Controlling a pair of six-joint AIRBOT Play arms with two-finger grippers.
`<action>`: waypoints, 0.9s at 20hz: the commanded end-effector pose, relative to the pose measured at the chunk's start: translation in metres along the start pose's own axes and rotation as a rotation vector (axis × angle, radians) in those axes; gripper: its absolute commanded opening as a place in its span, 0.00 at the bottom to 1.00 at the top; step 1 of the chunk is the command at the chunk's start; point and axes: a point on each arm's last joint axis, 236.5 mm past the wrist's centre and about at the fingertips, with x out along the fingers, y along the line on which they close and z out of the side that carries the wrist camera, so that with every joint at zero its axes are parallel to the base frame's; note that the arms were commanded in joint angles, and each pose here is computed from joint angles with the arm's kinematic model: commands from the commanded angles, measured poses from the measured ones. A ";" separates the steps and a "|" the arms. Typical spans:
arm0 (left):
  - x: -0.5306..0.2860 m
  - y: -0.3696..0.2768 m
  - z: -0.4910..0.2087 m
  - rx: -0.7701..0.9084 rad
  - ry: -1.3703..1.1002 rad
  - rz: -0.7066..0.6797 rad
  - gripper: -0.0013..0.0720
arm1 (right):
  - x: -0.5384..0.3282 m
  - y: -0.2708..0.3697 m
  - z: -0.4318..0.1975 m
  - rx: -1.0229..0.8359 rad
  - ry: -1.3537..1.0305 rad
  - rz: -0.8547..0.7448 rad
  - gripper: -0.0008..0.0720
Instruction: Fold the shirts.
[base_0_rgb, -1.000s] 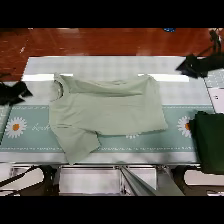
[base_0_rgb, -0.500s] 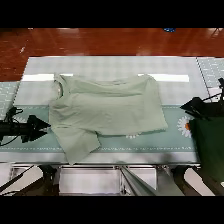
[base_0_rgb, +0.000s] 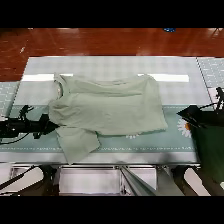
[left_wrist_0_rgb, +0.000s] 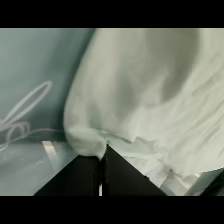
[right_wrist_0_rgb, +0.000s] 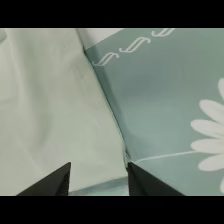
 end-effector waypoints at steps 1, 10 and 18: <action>-0.001 -0.012 0.009 0.066 -0.009 0.002 0.04 | 0.000 -0.031 -0.015 0.054 0.051 -0.125 0.57; -0.007 -0.019 0.017 0.086 -0.024 -0.004 0.04 | 0.065 -0.012 -0.067 0.090 0.266 -0.054 0.57; -0.016 -0.039 0.029 0.092 -0.056 -0.057 0.04 | 0.126 0.078 -0.024 0.007 0.222 0.106 0.05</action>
